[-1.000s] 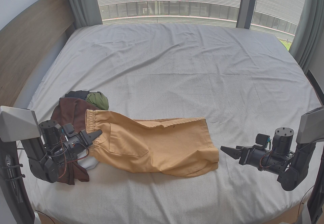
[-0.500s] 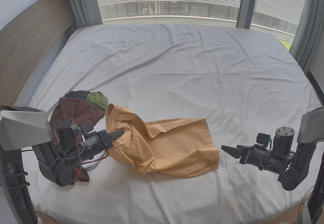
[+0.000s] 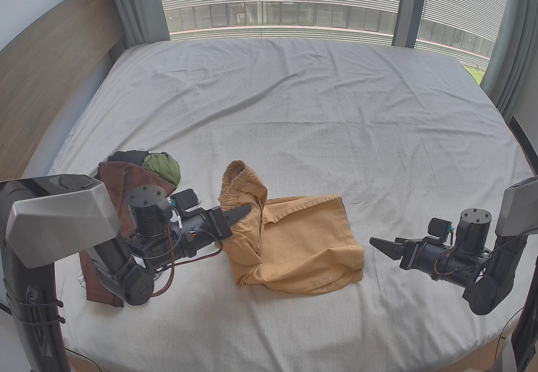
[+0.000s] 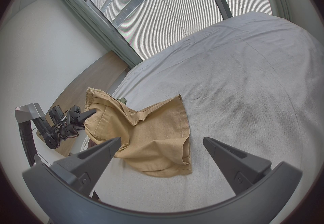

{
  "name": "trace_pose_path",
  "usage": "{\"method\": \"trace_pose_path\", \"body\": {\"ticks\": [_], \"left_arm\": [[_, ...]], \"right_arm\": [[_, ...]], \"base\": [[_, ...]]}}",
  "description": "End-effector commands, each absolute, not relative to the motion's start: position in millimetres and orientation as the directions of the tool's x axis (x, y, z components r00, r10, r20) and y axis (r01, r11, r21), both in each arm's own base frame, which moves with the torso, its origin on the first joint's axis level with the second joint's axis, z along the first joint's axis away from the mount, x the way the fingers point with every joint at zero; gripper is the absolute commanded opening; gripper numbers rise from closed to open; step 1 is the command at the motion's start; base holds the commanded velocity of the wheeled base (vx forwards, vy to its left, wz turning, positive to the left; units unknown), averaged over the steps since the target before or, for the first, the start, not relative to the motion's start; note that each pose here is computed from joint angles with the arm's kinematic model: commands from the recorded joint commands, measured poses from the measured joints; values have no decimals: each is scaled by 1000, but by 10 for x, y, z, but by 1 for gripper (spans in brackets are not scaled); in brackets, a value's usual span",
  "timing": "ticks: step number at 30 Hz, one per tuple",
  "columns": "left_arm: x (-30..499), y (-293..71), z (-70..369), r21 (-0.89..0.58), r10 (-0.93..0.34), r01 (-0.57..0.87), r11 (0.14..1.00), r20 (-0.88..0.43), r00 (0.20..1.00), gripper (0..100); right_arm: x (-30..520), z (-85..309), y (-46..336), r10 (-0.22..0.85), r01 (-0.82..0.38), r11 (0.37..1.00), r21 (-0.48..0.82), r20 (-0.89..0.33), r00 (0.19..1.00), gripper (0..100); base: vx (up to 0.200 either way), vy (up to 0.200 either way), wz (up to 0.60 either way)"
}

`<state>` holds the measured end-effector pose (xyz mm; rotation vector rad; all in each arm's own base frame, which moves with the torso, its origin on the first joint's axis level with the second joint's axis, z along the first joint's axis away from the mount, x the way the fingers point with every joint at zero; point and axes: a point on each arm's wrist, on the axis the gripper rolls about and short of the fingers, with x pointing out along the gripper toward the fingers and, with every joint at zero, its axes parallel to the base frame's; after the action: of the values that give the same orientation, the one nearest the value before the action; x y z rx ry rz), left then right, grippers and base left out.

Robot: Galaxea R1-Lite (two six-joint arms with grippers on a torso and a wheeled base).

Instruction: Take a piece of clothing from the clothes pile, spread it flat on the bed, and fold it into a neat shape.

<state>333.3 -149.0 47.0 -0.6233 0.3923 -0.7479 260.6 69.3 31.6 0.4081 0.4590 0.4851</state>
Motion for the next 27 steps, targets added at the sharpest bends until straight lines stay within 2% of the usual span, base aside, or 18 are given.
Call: {"method": "trace_pose_path", "body": {"ticks": [1,19,27], "left_arm": [[3386,-1730,384,-647,-763,538,540,-105,638,0],[3517,-2246,236,-672,-821,567,476,-109,560,0],[3596,-2420,142,-671,-823,568,476,-114,556,0]], "right_arm": [[2615,348,668,520,-347,811,472,-307,797,100],[2624,410,640,514,-349,810,470,-285,809,100],[2626,421,641,514,-351,810,470,-281,810,100]], "base": [[0,0,0],[0,0,0],[0,0,0]]}}
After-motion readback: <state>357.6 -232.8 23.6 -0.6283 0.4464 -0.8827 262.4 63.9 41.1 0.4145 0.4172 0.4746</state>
